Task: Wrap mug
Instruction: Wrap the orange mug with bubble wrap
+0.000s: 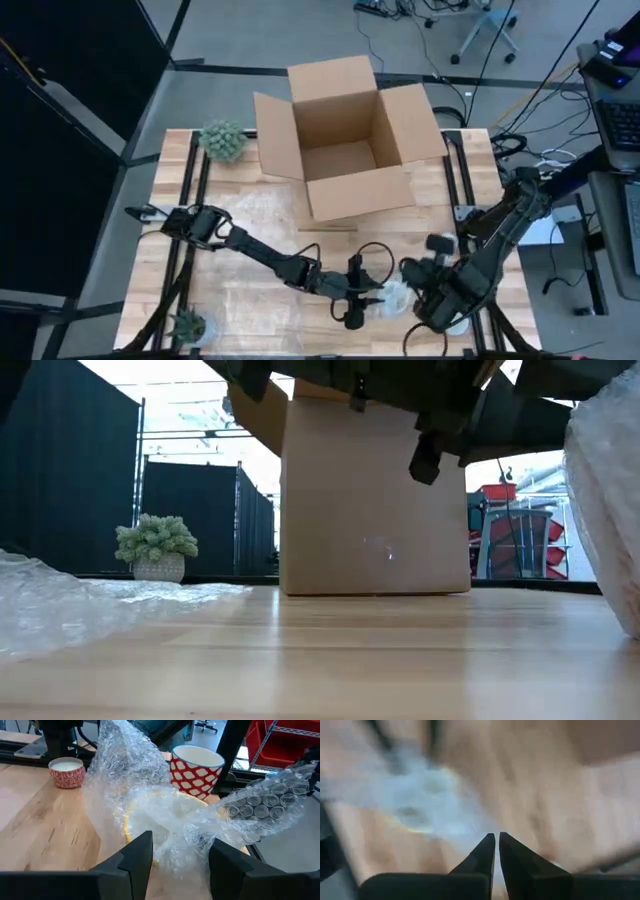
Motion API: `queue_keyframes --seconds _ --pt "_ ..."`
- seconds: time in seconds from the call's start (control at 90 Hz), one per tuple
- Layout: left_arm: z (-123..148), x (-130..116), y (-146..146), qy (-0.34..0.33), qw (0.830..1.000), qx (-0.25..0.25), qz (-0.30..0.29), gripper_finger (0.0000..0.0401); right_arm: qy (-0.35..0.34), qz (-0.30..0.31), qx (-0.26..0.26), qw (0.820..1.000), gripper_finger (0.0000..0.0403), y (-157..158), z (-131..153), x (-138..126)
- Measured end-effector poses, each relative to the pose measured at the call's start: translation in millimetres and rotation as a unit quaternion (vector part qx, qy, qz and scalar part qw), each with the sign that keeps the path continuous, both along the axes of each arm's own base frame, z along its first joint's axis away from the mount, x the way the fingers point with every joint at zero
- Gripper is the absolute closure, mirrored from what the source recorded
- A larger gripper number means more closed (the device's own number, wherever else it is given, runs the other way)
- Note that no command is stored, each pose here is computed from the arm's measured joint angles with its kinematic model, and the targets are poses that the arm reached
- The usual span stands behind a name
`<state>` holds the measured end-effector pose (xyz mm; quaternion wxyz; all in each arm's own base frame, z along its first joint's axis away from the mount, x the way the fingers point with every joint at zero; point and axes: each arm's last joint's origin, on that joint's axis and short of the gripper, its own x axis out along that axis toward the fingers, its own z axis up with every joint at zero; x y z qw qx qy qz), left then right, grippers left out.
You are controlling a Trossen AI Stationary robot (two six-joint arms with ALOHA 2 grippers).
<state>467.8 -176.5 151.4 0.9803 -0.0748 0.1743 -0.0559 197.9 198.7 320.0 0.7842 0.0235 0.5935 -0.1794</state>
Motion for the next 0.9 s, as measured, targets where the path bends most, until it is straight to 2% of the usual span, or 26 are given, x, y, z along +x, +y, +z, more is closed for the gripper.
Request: queue_keyframes --seconds 0.067,0.189,0.367,0.522,0.722,0.811,0.9 --pt "-0.1 0.0 0.0 0.0 1.0 0.0 -0.001 0.0255 0.009 -0.002 -0.004 1.0 0.039 -3.5 -8.7 -3.3" --pt "0.0 -0.2 -0.7 0.0 1.0 -0.001 -0.003 0.0255 0.052 -0.041 -0.014 0.998 0.039 -7.6 -35.5 -8.0" --pt "0.0 -0.3 -0.7 0.0 1.0 -0.001 -0.003 0.0255 0.058 -0.066 -0.024 0.996 0.039 -9.0 -66.2 -12.9" --pt "-0.1 -0.3 -0.7 0.0 1.0 -0.001 -0.003 0.0255 0.015 -0.022 0.03 0.999 0.039 1.6 -76.8 -2.3" --pt "-0.1 -0.4 -0.9 -0.001 1.0 -0.001 -0.004 0.0255 -0.072 0.056 0.116 0.989 0.039 22.3 -65.4 16.5" --pt "-0.2 -0.5 -0.9 0.0 1.0 -0.001 -0.004 0.0255 -0.089 0.064 0.129 0.986 0.039 25.2 -64.8 20.5" --pt "-0.2 -0.5 -1.0 0.0 1.0 -0.002 -0.004 0.0255 -0.078 0.055 0.117 0.989 0.039 23.9 -76.9 22.8"
